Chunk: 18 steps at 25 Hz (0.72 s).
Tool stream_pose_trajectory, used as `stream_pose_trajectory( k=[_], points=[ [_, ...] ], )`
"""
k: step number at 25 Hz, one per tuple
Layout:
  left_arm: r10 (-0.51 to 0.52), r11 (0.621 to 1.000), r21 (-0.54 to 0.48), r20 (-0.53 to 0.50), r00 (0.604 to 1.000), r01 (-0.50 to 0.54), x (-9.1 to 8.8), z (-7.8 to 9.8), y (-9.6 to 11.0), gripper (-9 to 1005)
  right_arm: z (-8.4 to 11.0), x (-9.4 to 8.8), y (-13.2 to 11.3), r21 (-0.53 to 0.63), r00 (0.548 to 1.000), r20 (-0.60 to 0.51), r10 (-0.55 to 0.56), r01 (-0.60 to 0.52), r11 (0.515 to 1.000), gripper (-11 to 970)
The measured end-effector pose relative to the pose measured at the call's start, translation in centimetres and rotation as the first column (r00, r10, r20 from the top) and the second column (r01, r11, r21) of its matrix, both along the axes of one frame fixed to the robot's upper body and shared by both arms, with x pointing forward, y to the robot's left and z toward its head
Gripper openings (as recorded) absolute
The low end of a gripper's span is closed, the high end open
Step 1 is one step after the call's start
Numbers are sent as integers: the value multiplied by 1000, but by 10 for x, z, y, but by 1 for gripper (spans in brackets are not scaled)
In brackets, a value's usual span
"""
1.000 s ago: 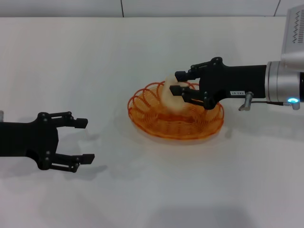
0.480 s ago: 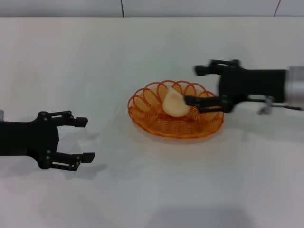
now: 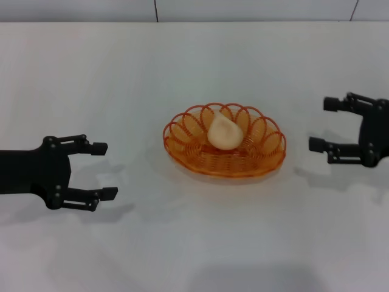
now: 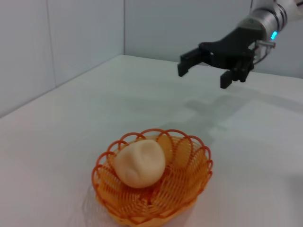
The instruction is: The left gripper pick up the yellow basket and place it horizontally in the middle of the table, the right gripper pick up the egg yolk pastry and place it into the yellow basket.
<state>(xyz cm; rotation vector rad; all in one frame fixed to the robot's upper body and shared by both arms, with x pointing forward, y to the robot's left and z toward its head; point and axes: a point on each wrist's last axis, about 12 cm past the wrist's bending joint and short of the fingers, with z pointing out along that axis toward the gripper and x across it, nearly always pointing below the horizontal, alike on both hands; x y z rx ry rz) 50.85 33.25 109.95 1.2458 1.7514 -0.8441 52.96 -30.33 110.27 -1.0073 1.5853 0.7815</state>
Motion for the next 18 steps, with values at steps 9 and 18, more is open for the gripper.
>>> stream_pose_trajectory(
  k=[9, 18],
  points=[
    [2, 1000, -6, 14, 1000, -2, 4, 3, -2, 885, -19, -13, -5, -8, 1000, -28, 9, -9, 1000, 885],
    [13, 1000, -7, 17, 1000, -13, 6, 3, -2, 885, -23, -14, -1, -30, 999, -41, 34, -36, 999, 886]
  ],
)
